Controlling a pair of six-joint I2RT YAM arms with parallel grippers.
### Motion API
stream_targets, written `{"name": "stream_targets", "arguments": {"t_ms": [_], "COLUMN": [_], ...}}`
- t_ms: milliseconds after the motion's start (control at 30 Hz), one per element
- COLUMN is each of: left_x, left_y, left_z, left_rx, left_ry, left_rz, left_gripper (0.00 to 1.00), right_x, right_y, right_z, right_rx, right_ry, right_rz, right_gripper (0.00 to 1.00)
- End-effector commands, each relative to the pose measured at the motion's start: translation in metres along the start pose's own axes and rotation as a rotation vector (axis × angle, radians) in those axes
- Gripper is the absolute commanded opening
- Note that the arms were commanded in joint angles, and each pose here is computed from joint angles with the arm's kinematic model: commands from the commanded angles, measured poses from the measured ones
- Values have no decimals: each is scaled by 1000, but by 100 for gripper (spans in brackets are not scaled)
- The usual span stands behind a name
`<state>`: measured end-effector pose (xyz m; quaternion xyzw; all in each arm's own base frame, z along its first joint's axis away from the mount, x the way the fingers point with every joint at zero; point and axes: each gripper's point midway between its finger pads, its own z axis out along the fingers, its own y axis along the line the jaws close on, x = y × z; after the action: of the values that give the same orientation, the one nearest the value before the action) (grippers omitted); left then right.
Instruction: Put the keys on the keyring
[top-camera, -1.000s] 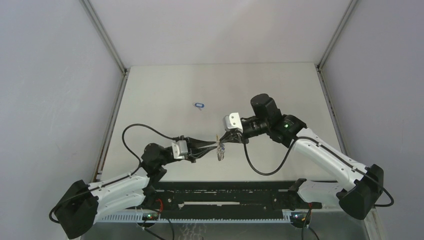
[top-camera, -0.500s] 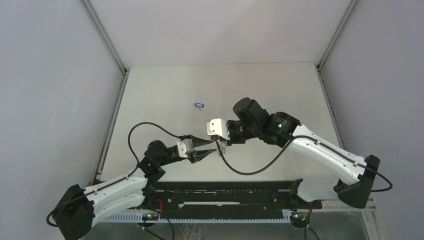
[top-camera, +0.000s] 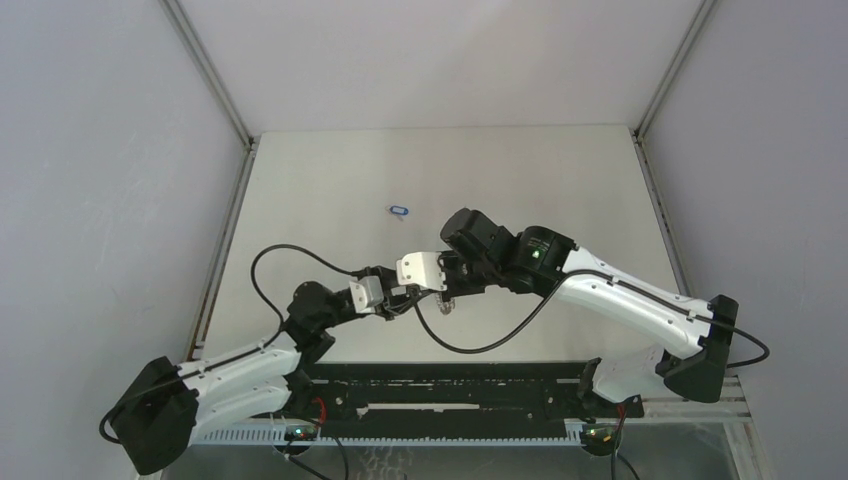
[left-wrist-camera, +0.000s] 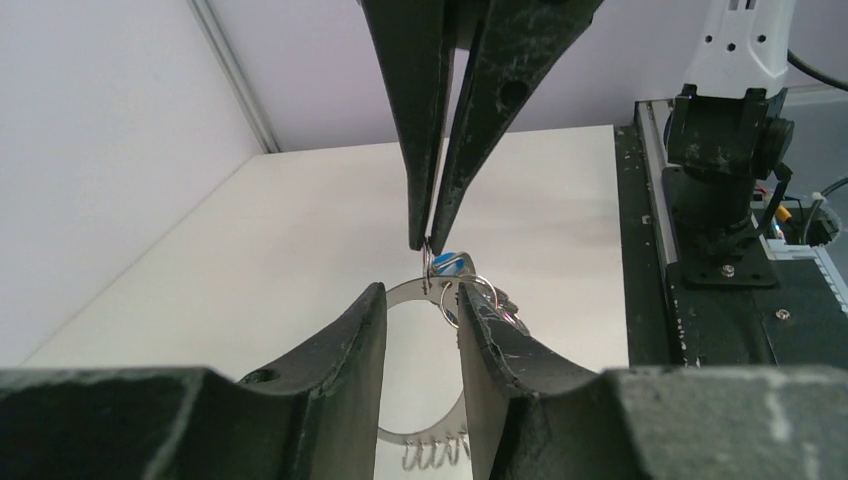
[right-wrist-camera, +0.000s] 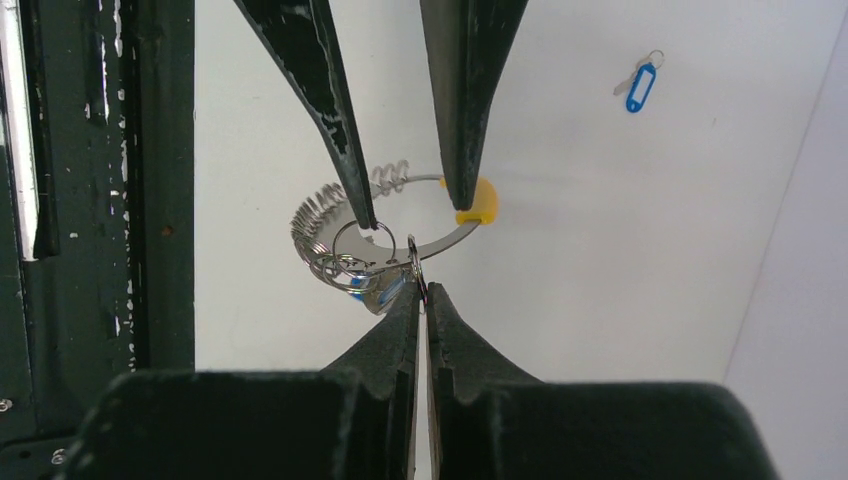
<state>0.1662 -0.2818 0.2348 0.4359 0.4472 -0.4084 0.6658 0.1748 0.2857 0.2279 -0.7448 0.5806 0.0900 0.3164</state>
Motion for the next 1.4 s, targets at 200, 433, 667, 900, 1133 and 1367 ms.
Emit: {"name": "stream_targets", "arguments": {"t_ms": [200,433,667,900,1133,1367], "left_x": [-27,-28,-25,-26,-25,-29], "left_y": [4,3,3,3,2,5], "left_z": [15,18,22,24,23,14], "left_rx": [31,38,43,43,44,-1], "left_ry": [-97,-96,-87,-88,-87,-120], "left_rz": [27,21,9,6,11,31], "left_gripper": [36,33,25,21,1,0], "right_x": [-24,-27,-34,-38,-37,-35], "right_y": [-15,-14,-13,-12,-14,-15], "right_z": [-9,-7,-8,-7,-9,-39], "right_rx": [61,61,62,57,64,67], "right_ry": [-55,-60,-86,-99,-103,-282], "right_rz": [-38,-41,-46,-47,-27,48], "right_gripper": [0,0,0,0,0,23]}}
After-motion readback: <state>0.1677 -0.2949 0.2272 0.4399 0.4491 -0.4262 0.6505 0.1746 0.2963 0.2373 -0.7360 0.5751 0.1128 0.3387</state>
